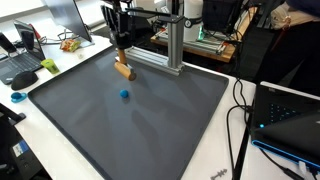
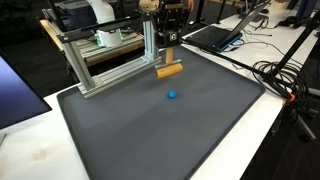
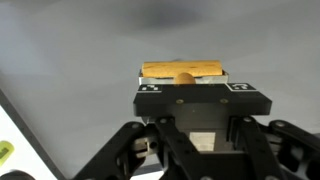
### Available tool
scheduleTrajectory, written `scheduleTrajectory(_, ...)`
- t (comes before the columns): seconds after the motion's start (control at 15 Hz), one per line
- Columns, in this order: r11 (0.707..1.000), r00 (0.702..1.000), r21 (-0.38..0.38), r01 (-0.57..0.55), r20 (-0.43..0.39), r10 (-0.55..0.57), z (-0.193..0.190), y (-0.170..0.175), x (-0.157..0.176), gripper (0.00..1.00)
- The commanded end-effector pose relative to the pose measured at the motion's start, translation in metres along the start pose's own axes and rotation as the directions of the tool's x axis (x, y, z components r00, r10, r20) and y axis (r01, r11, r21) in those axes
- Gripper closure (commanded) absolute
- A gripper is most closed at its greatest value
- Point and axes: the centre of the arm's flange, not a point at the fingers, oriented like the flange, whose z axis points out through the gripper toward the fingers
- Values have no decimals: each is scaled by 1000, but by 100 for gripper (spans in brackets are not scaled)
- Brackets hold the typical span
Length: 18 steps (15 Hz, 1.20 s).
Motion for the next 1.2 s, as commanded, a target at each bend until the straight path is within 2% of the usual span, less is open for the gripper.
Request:
scheduleTrajectory(0.0,1000,1000,1,0,-1,0,-1,0,1,53)
scheduleTrajectory(0.2,1000,1000,3,0,-6,0,-3,-1,2,53)
scheduleTrajectory(0.27,1000,1000,13,6,9,-6,-1,-3,4,78)
scheduleTrajectory(1.13,1000,1000,5,-16,-12,16,48,-19,30,78)
